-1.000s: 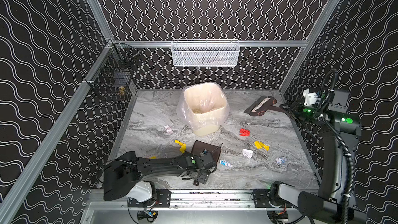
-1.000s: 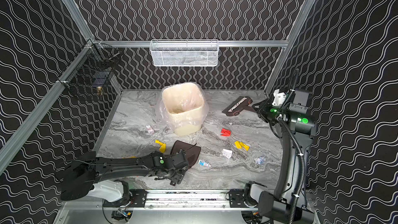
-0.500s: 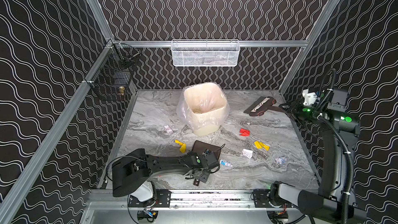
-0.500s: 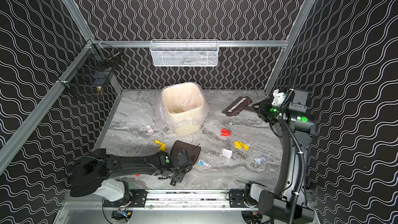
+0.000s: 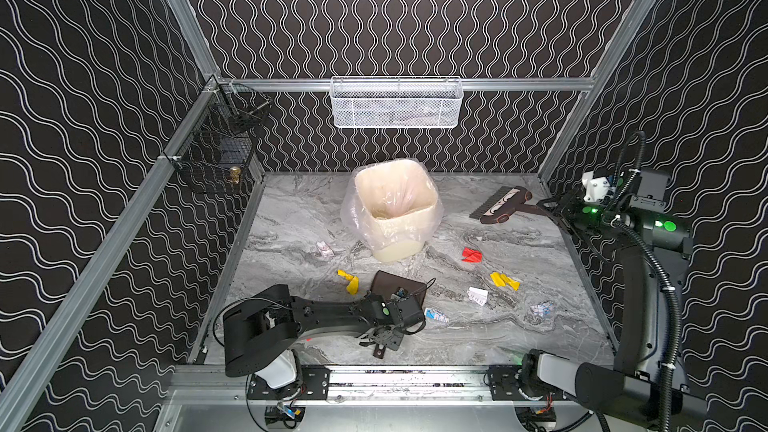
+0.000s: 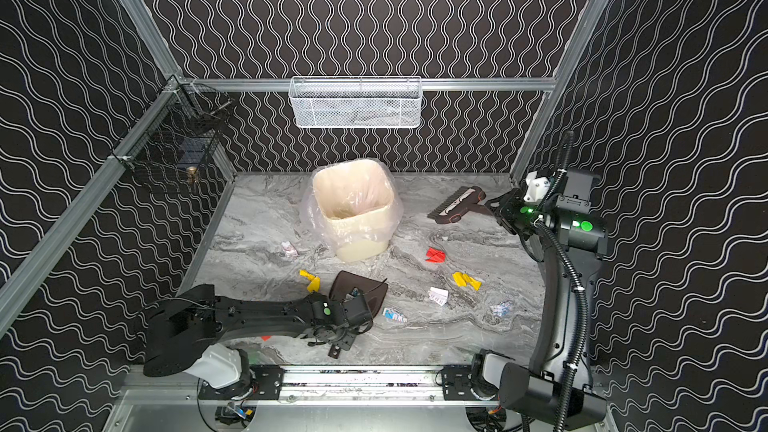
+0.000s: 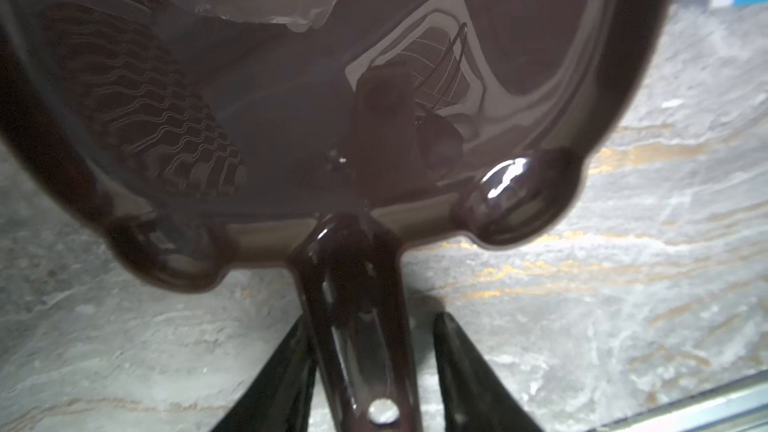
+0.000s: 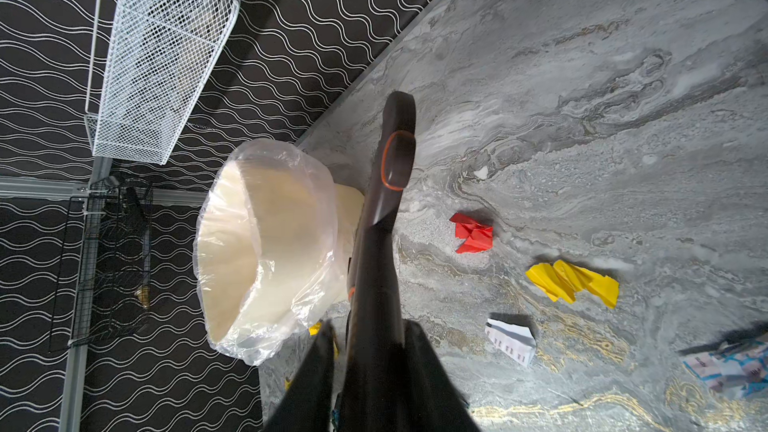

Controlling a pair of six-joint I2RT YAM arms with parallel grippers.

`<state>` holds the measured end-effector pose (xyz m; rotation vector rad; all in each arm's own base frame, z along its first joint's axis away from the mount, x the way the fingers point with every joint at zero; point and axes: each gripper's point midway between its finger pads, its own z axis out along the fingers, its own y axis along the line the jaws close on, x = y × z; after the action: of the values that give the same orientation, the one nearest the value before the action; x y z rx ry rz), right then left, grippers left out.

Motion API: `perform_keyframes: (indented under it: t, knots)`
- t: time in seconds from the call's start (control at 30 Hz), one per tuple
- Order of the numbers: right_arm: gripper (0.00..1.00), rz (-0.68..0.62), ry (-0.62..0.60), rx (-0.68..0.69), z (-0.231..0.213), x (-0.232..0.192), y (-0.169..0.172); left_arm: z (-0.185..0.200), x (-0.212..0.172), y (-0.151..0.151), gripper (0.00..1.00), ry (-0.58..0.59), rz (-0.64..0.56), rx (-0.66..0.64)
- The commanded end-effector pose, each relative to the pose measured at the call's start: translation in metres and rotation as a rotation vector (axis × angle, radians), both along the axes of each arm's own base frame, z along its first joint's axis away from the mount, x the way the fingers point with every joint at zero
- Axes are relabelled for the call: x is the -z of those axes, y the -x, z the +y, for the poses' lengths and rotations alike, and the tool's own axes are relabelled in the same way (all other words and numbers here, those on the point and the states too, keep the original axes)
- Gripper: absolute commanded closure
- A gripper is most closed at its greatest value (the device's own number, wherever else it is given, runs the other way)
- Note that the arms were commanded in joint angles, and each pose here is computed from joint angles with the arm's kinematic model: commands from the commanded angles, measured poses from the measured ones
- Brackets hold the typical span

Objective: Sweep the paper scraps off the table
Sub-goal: 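Slide the dustpan with the left gripper toward the paper scraps, then drag the brush with the right gripper toward the dustpan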

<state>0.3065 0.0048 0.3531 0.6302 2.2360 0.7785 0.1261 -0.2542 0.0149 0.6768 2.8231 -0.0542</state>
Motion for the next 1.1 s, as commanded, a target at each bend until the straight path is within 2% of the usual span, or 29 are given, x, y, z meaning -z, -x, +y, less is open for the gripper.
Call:
perform_keyframes:
  t: [0.0, 0.43, 0.73, 0.83, 1.07]
  knots:
    - [1.0, -0.047, -0.003, -0.025, 0.003, -0.01, -0.005, -0.002, 0.002, -0.004, 0.53, 0.006, -0.015, -0.008]
    - [1.0, -0.045, -0.01, -0.032, 0.005, -0.009, -0.004, 0.001, 0.006, -0.001, 0.75, -0.005, -0.003, -0.018]
    - [1.0, -0.023, -0.017, -0.055, 0.011, 0.001, 0.001, 0.009, -0.014, -0.007, 0.86, -0.026, -0.052, 0.005]
    - [1.0, -0.008, 0.006, -0.068, 0.012, 0.004, 0.005, 0.011, -0.023, -0.005, 0.89, -0.039, -0.043, 0.037]
    - [1.0, 0.094, 0.148, -0.173, 0.018, 0.009, 0.032, 0.029, -0.052, 0.011, 0.93, -0.068, 0.01, 0.123]
